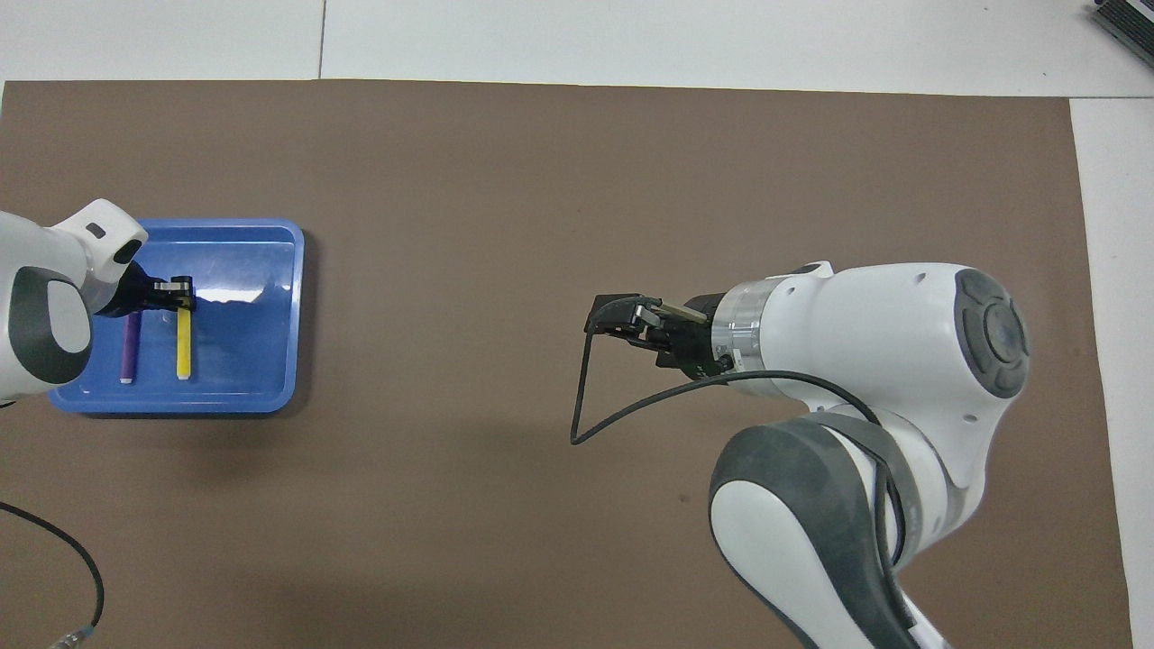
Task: Transfer and insert pens with both arms
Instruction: 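Close the left gripper on the yellow pen in the tray, then lift the yellow pen with the left gripper toward the right gripper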
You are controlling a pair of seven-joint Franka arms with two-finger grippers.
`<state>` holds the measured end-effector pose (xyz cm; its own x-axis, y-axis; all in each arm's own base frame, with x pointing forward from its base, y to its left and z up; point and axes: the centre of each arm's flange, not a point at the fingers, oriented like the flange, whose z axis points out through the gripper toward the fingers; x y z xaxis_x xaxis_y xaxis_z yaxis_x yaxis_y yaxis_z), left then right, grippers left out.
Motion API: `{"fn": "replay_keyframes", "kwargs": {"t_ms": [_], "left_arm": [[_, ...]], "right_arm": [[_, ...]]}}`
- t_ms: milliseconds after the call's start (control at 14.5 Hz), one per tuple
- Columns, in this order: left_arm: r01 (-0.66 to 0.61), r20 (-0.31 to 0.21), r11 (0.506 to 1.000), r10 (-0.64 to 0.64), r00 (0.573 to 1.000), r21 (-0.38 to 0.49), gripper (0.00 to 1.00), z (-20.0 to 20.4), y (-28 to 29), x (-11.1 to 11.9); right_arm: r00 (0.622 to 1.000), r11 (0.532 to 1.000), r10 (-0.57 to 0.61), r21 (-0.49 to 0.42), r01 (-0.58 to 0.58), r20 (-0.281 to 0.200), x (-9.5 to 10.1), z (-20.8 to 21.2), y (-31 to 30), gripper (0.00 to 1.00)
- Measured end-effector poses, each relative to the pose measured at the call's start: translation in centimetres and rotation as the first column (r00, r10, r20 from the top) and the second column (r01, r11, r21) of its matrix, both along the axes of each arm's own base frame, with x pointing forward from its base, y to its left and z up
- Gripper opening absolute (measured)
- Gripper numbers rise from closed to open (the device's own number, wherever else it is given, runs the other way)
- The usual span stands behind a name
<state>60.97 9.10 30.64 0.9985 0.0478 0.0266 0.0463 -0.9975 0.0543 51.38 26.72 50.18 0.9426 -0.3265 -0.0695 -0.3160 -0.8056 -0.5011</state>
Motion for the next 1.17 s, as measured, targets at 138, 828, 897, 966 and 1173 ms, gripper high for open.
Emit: {"fn": "replay_keyframes", "kwargs": {"t_ms": [138,828,897,966,1173], "left_arm": [[-0.014,-0.013,1.0,0.014,1.0,-0.01,0.17,1.5,0.0,0.7],[-0.307,0.019,0.95,0.308,0.951,-0.05,0.17,11.3,-2.8,0.6],[-0.341,0.017,0.939,0.342,0.94,-0.054,0.17,12.3,-3.2,0.4],[-0.378,0.013,0.924,0.379,0.925,-0.059,0.17,13.3,-3.7,0.3],[-0.49,0.009,0.868,0.492,0.87,-0.076,0.17,16.4,-4.5,0.0]], "right_arm": [[1.0,1.0,-0.001,0.002,0.001,0.0,0.0,0.0,0.0,1.0],[0.999,0.998,-0.032,0.062,0.033,-0.025,0.0,0.2,0.2,1.0],[0.999,0.997,-0.037,0.07,0.039,-0.027,0.1,0.2,0.2,1.0],[0.999,0.996,-0.043,0.077,0.045,-0.024,0.1,0.3,0.2,1.0],[0.999,0.996,-0.043,0.08,0.045,-0.022,0.1,0.3,0.3,1.0]]}}
